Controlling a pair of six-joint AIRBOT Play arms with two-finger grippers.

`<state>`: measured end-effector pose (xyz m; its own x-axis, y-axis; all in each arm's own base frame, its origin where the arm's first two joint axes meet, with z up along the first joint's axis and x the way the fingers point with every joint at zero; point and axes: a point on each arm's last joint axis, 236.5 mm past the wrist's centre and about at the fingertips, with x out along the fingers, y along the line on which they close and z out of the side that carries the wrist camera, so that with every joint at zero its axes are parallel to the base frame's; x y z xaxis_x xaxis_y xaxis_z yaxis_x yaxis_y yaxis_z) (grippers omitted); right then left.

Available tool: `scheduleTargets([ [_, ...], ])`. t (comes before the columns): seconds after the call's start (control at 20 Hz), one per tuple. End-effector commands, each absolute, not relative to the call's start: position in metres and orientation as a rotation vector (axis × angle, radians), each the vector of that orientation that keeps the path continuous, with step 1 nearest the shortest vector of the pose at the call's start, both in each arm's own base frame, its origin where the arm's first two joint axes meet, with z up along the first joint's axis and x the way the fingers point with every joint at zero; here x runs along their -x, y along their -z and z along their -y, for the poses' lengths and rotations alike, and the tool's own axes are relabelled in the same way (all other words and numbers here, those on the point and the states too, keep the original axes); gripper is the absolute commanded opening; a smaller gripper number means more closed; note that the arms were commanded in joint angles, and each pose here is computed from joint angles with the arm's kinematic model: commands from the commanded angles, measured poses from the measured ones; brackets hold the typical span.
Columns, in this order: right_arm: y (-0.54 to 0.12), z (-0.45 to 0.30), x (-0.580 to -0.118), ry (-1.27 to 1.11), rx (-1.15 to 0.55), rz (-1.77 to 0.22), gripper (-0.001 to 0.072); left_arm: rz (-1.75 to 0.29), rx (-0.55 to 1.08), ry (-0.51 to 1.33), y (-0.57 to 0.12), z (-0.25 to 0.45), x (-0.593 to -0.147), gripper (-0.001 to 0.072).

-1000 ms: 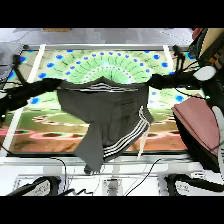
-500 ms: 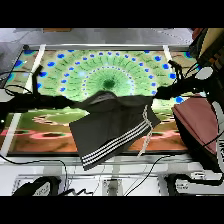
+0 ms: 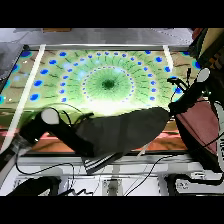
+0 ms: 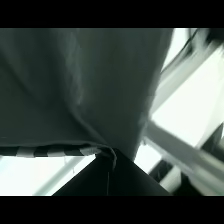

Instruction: Fold the clothes and pants, and hang the long-sleeved shirts on hangers.

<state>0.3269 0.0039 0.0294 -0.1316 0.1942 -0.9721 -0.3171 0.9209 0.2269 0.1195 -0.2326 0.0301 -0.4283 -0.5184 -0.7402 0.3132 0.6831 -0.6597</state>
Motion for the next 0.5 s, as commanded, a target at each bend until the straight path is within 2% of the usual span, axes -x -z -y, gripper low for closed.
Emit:
scheduleTargets([
  [0.0, -0.026, 0.005, -0.349, -0.39, 0.132, -1.562, 0.0562, -1.927, 0.057, 0.79, 0.008, 0.216, -0.086, 0.0338],
  [0.05, -0.026, 0.006, -0.357, -0.378, 0.137, -1.532, 0.0644, -1.932, 0.043, 0.756, 0.012, 0.211, -0.087, 0.0641],
  [0.1, -0.025, 0.007, -0.365, -0.367, 0.142, -1.499, 0.0644, -1.929, 0.022, 0.727, 0.016, 0.205, -0.09, 0.0699],
  [0.25, -0.027, 0.01, -0.393, -0.322, 0.149, -1.39, 0.0643, -1.835, -0.07, 0.655, 0.031, 0.191, -0.114, 0.0699],
  [0.35, -0.029, 0.012, -0.406, -0.303, 0.156, -1.336, 0.0643, -1.648, -0.143, 0.606, 0.038, 0.183, -0.154, 0.0686],
  [0.4, -0.03, 0.013, -0.41, -0.297, 0.159, -1.318, 0.0643, -1.529, -0.216, 0.594, 0.038, 0.175, -0.178, 0.0609],
  [0.45, -0.031, 0.014, -0.413, -0.293, 0.161, -1.307, 0.0643, -1.457, -0.263, 0.549, 0.036, 0.161, -0.197, 0.0436],
])
